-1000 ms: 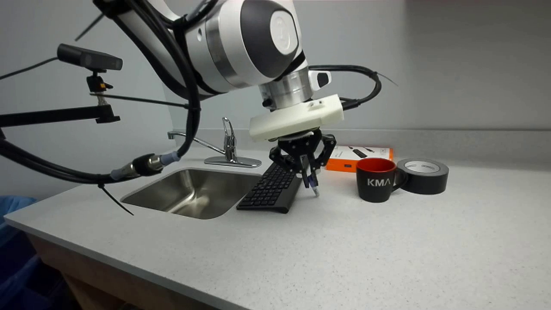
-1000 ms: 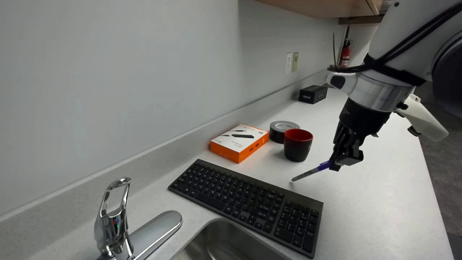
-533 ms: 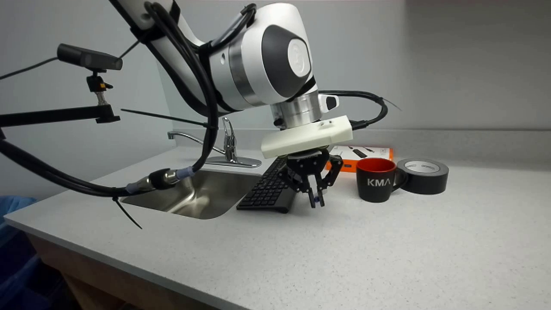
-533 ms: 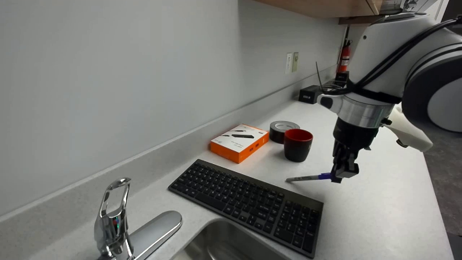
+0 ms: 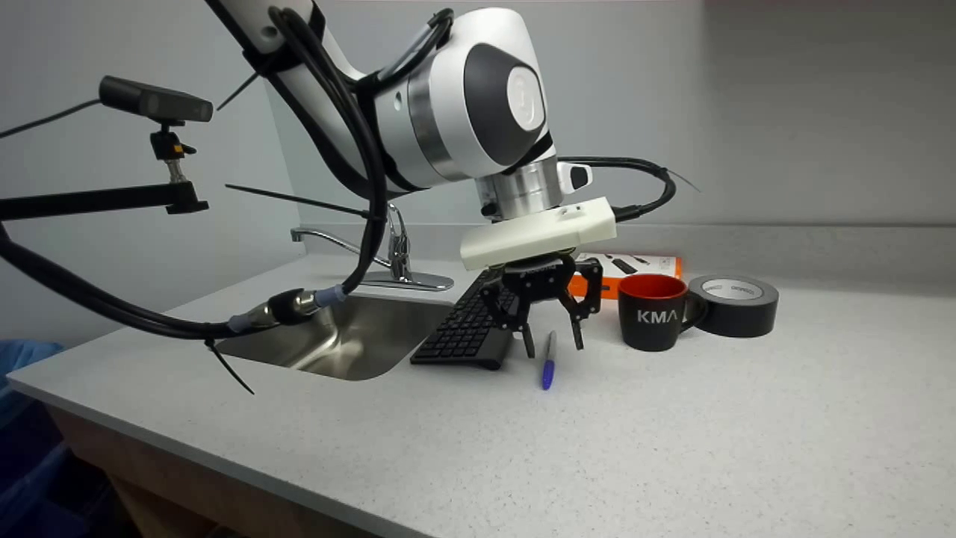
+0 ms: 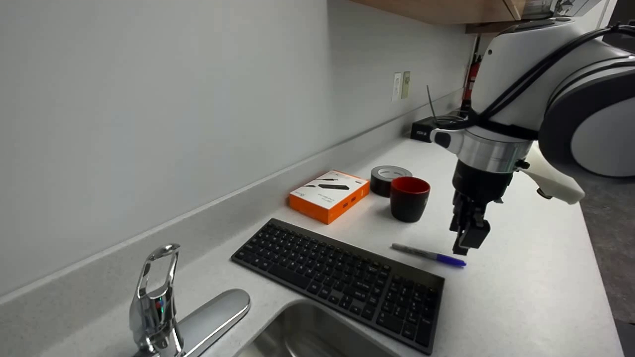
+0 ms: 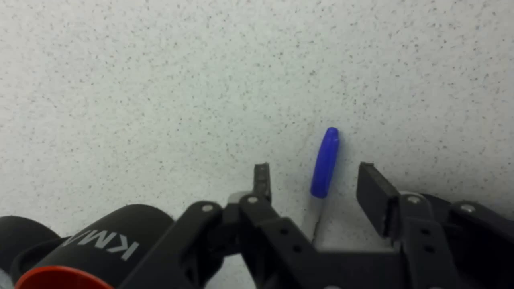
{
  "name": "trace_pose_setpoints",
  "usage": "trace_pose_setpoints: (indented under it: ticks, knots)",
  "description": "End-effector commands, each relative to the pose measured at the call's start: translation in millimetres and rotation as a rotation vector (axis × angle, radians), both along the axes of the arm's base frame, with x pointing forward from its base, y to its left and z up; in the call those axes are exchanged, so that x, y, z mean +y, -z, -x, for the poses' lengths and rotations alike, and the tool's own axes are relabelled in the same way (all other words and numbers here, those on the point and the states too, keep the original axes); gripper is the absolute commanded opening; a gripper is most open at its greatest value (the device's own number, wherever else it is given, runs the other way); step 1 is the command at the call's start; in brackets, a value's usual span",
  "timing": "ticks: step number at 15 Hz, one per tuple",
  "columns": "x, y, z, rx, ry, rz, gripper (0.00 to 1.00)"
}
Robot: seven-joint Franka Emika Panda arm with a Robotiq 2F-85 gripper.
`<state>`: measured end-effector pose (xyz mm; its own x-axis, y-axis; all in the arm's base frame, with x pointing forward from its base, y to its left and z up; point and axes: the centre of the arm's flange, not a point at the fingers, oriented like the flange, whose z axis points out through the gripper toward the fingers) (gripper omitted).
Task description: Remove the marker in the mug on the counter
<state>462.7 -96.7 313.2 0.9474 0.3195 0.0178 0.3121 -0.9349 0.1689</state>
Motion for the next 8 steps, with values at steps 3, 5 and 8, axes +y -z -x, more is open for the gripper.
trace_pose_setpoints:
  ticks: [3,5,8]
  knots:
    - [-3.0,-5.4,-8.5,0.011,0.009,0.021,1.0]
    - [-3.3,-6.8,-10.0,0.011,0.013,0.02,1.0]
    - [-1.6,-5.7,-4.6,-0.003,0.006,0.003,1.0]
